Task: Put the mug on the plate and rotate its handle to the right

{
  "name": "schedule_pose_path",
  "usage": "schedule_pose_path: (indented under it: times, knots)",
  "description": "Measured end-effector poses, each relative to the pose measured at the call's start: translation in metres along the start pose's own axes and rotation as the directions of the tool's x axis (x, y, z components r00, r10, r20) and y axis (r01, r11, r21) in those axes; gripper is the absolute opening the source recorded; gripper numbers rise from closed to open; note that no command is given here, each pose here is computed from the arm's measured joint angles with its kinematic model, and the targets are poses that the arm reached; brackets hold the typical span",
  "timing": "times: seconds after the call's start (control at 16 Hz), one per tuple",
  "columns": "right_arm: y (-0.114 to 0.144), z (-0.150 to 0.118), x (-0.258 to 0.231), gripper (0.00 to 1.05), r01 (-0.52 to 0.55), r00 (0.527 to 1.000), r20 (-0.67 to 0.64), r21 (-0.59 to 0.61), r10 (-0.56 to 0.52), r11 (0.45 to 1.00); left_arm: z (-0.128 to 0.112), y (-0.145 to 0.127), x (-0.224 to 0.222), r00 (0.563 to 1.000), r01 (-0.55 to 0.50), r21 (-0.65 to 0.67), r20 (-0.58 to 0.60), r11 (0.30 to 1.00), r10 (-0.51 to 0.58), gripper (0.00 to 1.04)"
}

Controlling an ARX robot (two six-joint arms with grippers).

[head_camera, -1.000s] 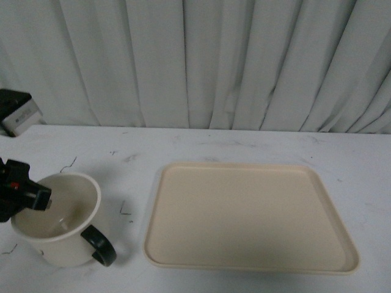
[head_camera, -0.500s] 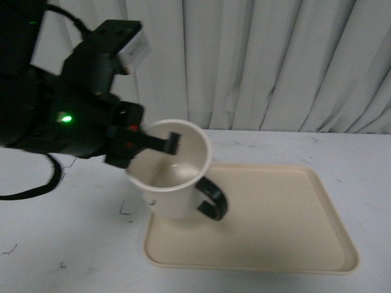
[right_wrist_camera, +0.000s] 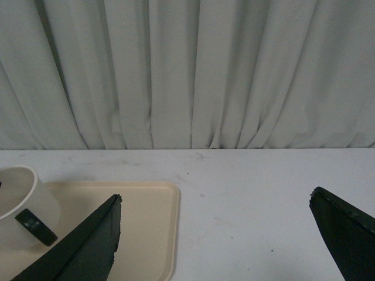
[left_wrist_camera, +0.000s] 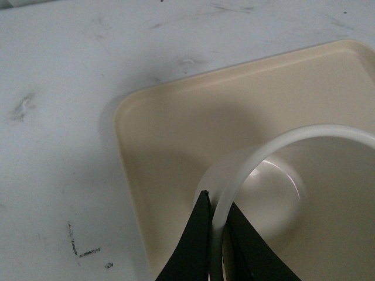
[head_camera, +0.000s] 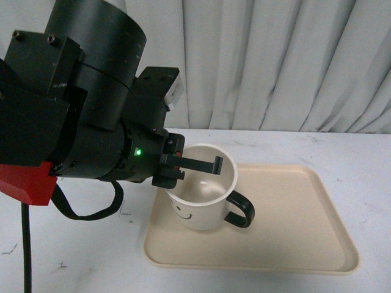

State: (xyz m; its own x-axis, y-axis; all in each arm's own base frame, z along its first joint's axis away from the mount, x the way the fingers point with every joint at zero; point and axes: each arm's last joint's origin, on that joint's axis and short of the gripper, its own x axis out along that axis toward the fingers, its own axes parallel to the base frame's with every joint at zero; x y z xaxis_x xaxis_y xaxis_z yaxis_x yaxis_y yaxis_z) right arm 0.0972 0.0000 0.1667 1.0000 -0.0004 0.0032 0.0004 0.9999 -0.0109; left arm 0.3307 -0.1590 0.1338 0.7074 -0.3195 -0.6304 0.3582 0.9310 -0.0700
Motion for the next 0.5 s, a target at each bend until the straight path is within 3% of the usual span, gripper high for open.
schedule_pose_path:
  times: [0.31,0.5]
  knots:
    - [0.000,0.000,0.000,0.98,0.000,1.000,0.000,0.000,0.000,1.000,-0.017,0.011,0.018,0.998,-0.020,-0.069,-0.062,0.997,0.015,0.03]
    - [0.000,0.000,0.000,0.98,0.000,1.000,0.000,0.000,0.000,1.000,-0.016,0.010,0.018,0.998,-0.015,-0.071,-0.068,0.997,0.010,0.14]
